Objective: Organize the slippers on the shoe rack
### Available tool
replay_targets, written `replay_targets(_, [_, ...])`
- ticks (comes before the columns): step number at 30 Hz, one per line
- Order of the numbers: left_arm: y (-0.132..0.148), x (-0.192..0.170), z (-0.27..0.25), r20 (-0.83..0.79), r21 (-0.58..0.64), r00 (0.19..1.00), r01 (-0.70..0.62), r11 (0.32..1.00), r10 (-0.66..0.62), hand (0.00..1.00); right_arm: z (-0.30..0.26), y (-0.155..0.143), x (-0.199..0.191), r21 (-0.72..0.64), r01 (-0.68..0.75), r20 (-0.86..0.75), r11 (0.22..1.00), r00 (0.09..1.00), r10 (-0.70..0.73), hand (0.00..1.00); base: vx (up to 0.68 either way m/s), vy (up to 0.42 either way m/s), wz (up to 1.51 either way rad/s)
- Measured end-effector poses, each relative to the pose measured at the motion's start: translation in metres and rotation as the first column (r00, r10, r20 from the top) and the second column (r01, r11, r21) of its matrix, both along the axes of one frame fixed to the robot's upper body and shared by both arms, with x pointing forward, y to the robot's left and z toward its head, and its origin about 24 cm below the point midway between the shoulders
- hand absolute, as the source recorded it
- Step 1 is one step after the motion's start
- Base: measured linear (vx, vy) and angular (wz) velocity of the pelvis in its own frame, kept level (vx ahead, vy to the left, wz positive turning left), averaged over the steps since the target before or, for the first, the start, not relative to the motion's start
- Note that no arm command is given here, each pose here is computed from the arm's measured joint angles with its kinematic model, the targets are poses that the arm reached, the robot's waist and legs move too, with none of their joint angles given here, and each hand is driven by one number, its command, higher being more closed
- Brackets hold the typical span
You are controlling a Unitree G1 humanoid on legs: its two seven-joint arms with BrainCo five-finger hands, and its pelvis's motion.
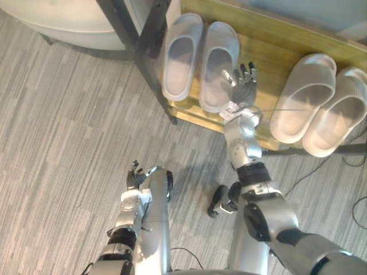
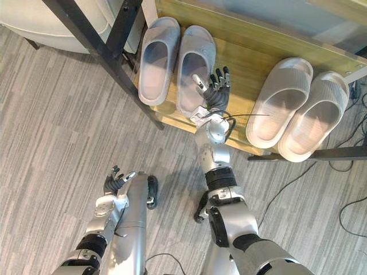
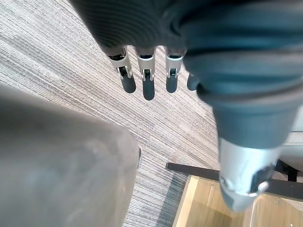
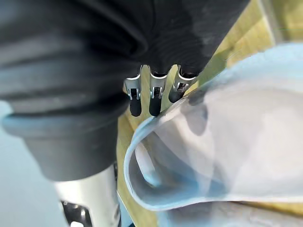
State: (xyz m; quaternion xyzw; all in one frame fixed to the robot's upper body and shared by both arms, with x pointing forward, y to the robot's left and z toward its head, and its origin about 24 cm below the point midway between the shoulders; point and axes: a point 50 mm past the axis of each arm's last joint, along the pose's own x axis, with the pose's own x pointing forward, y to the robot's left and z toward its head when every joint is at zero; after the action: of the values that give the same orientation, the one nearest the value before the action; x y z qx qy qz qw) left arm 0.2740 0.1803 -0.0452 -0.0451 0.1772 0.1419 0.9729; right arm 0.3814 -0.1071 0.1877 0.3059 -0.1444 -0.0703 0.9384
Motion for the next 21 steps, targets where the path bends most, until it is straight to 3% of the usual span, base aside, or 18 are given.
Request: replay_targets(21, [-0.0033,0.0005,0.0004,0.003,-0.014,1.000,-0.018,1.000,0.018,0.00,0.0043,-0.0001,0.0049,0.007,-0.018,-0.010,1.000,1.000,0.018,0.00,0.00,-0.015,0.01])
